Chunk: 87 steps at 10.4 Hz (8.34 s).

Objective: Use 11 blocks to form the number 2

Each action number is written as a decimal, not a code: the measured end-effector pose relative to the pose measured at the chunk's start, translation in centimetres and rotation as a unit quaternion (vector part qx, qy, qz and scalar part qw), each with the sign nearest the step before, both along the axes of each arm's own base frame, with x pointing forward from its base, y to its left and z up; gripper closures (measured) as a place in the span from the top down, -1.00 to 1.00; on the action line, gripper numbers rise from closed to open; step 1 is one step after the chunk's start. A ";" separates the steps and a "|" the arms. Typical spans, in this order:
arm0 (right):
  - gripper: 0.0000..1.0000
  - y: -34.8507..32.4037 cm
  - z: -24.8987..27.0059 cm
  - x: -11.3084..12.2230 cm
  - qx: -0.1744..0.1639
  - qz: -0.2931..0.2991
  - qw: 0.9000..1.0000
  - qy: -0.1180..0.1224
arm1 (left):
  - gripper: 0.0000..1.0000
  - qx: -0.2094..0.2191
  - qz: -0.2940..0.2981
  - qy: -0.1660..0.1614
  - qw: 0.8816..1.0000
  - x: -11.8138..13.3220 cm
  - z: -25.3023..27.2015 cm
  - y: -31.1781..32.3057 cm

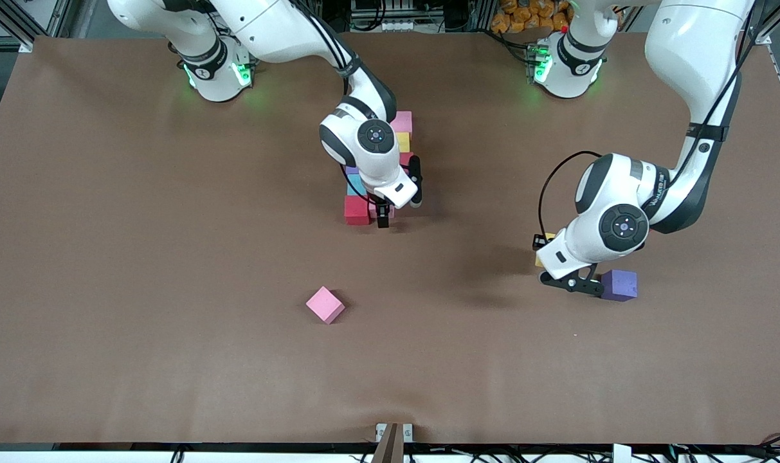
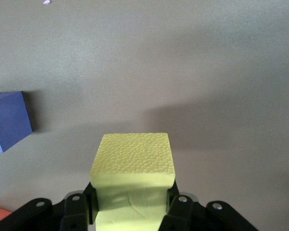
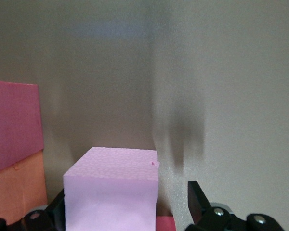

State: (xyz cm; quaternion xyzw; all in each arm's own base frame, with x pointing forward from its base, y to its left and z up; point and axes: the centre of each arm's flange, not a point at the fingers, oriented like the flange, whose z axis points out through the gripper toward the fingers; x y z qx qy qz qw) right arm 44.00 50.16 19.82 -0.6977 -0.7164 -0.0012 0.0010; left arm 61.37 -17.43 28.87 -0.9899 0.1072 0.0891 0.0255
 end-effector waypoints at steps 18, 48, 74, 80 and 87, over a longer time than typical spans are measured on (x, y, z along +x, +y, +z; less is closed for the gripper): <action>1.00 -0.7 3.5 1.4 0.004 -0.010 1.000 -0.008 | 0.09 0.046 0.115 0.013 0.992 -2.8 -0.1 -5.0; 1.00 -36.9 27.1 17.2 0.012 -0.609 0.793 -0.020 | 0.09 -0.011 0.760 0.018 0.650 -16.7 -3.2 -25.1; 1.00 -53.5 38.7 13.8 0.010 -0.754 0.656 -0.010 | 0.09 -0.032 0.762 0.035 0.645 -17.3 -7.7 -26.3; 1.00 -53.5 38.6 13.9 0.009 -0.754 0.656 -0.009 | 0.09 -0.032 0.762 0.036 0.646 -17.4 -7.7 -26.5; 1.00 -53.6 38.6 13.7 0.001 -0.755 0.656 -0.002 | 0.09 -0.034 0.761 0.038 0.647 -17.4 -7.9 -26.9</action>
